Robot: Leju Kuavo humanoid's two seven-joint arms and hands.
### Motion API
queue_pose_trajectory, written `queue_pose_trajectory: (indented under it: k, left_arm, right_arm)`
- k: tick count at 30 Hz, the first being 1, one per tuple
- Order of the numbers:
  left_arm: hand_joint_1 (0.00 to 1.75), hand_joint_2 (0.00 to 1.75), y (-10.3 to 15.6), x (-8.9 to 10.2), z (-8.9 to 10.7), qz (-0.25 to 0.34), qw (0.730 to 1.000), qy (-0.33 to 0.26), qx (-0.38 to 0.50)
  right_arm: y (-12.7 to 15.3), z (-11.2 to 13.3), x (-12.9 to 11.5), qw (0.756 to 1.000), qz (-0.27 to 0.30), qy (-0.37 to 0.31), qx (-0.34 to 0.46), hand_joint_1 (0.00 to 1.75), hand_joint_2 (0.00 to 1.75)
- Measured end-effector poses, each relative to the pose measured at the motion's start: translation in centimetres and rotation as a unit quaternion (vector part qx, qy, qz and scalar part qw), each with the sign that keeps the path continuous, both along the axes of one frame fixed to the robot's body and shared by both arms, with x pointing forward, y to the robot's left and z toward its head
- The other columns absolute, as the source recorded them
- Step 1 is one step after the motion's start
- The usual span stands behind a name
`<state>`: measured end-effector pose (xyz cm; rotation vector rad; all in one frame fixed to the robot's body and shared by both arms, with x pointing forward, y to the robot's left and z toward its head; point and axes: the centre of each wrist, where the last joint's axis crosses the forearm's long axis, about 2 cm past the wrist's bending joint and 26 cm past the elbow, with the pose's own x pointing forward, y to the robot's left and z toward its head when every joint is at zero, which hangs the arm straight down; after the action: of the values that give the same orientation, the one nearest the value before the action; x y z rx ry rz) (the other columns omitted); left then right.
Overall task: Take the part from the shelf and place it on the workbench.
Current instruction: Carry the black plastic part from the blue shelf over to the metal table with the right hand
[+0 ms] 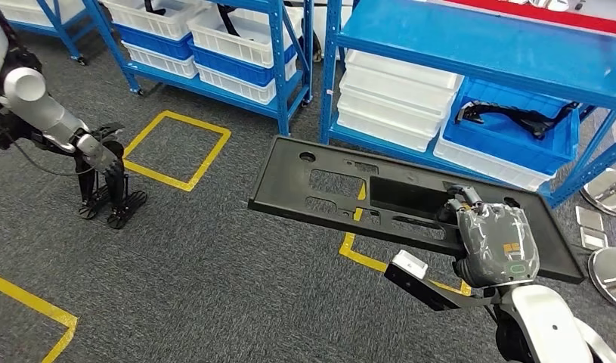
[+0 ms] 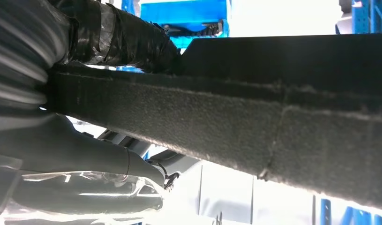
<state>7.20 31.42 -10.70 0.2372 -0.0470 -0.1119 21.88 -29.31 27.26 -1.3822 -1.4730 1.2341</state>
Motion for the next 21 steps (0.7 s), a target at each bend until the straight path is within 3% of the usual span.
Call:
queue_pose_trajectory:
  k: [21]
  left_arm:
    - [0.0, 1.75, 0.38, -0.25, -0.03, -0.017, 0.999, -0.029, -0.006]
  right_arm:
    - [-0.17, -0.26, -0.32, 1.0, 0.0, 0.006, 0.004, 1.75, 1.75]
